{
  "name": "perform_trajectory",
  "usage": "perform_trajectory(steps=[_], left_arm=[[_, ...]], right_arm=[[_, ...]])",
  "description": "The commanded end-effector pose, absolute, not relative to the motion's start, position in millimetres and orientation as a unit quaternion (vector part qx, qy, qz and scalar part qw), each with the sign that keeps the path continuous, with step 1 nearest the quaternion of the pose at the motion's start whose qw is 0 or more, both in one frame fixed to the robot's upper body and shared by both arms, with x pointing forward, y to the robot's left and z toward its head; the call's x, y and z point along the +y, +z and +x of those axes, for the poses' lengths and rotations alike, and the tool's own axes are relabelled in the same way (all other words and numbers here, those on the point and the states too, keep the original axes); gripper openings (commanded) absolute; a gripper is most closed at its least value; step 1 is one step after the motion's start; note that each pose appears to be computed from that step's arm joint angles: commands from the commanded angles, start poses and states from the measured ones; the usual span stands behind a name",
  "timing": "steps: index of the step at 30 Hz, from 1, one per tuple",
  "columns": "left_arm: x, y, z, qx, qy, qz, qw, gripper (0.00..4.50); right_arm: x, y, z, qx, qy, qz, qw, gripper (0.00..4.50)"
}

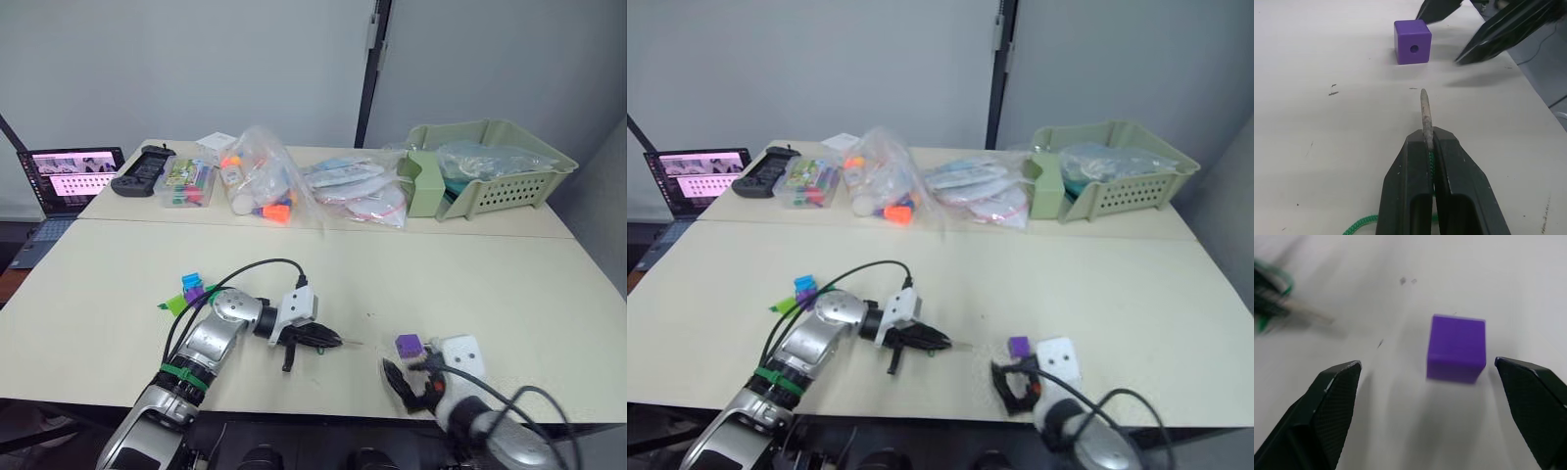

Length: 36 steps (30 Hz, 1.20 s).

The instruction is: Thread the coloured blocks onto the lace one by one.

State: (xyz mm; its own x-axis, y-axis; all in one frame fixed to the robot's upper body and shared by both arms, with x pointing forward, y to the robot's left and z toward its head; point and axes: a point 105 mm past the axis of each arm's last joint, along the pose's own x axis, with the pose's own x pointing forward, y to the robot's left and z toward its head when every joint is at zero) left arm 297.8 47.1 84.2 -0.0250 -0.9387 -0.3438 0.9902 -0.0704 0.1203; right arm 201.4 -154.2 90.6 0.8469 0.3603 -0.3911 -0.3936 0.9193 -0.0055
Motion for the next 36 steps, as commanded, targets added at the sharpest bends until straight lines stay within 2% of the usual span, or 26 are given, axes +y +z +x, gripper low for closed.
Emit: perform_trajectory(steps=[1,5,10,17,21,26,34,36], left_arm=[[40.8,90.4,297.1,0.054,-0.717,0.172,0.673,0.0],[34.8,91.5,297.5,0.043,-0.715,0.167,0.677,0.0],[30.6,93.8,294.0,0.036,-0.716,0.165,0.677,0.0],[23.5,97.9,289.8,0.026,-0.712,0.164,0.682,0.0],[20.6,99.4,289.4,0.023,-0.7,0.159,0.696,0.0],[20.1,99.8,288.9,0.024,-0.69,0.156,0.707,0.0],[24.4,98.0,289.1,0.032,-0.681,0.161,0.714,0.0],[24.7,97.8,289.3,0.032,-0.68,0.162,0.715,0.0]], right_arm=[[-149.7,114.9,185.2,0.199,0.316,-0.082,0.924,4.48],[-173.9,145.1,199.4,0.202,0.379,-0.166,0.888,4.48],[-186.2,157.3,221.2,0.221,0.428,-0.263,0.836,4.48],[-189.1,153.5,257.9,0.252,0.493,-0.379,0.741,4.48],[-174.3,143.7,275.3,0.246,0.529,-0.414,0.699,4.48],[-157.8,132.9,280.8,0.255,0.566,-0.42,0.662,4.48],[-152.8,122.8,285.9,0.267,0.579,-0.418,0.647,4.48],[-152.8,119.0,286.9,0.27,0.58,-0.419,0.644,3.93]])
